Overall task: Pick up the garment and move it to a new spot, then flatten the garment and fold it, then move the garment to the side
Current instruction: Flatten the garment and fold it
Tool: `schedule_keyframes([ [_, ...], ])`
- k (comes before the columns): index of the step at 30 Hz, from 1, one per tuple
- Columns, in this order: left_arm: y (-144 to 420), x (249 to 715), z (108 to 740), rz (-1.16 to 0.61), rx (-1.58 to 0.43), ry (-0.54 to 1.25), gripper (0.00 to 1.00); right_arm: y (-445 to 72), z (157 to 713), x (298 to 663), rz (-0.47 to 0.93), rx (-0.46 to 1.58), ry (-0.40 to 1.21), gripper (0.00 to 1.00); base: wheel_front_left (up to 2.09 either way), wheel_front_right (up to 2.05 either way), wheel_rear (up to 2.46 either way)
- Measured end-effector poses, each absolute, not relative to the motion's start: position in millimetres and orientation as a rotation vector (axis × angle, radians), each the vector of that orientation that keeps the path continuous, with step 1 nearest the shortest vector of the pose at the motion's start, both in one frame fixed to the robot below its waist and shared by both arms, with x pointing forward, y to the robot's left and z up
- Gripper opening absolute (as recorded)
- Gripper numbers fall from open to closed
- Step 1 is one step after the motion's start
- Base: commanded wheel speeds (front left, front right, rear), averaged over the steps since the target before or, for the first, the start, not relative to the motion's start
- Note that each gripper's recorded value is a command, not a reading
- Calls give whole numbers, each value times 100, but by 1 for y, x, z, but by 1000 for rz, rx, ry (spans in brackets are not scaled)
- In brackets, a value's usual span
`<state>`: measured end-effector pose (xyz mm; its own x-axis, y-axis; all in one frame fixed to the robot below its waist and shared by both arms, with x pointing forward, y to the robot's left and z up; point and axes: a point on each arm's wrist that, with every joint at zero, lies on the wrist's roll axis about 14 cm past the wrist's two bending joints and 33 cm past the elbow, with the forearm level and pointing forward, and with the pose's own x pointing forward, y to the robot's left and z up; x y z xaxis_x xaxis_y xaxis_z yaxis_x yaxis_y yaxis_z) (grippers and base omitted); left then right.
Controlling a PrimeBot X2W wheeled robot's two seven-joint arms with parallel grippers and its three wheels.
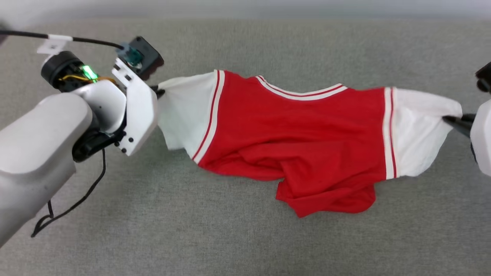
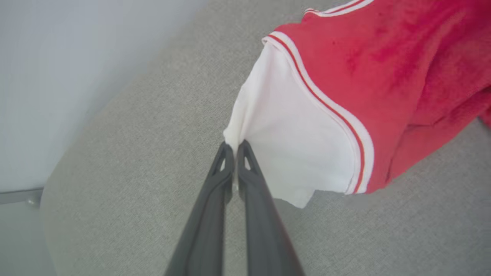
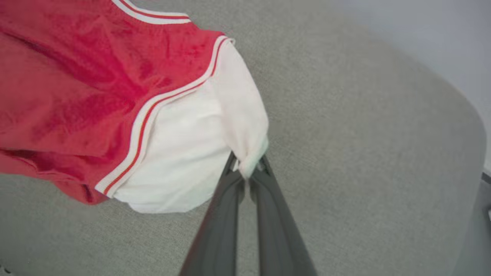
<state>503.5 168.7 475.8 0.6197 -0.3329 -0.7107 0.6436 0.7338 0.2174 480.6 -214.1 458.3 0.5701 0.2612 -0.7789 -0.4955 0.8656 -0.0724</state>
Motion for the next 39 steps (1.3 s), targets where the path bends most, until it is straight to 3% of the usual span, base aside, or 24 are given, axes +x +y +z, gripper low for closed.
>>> schedule_keyframes([
  [19,153,521,683,-463,538,90,0,-222,675,496,351,-347,205,0,0,0,0],
  [39,138,630,802,-328,588,-345,0,-215,782,621,190,-480,-145,0,0,0,0],
])
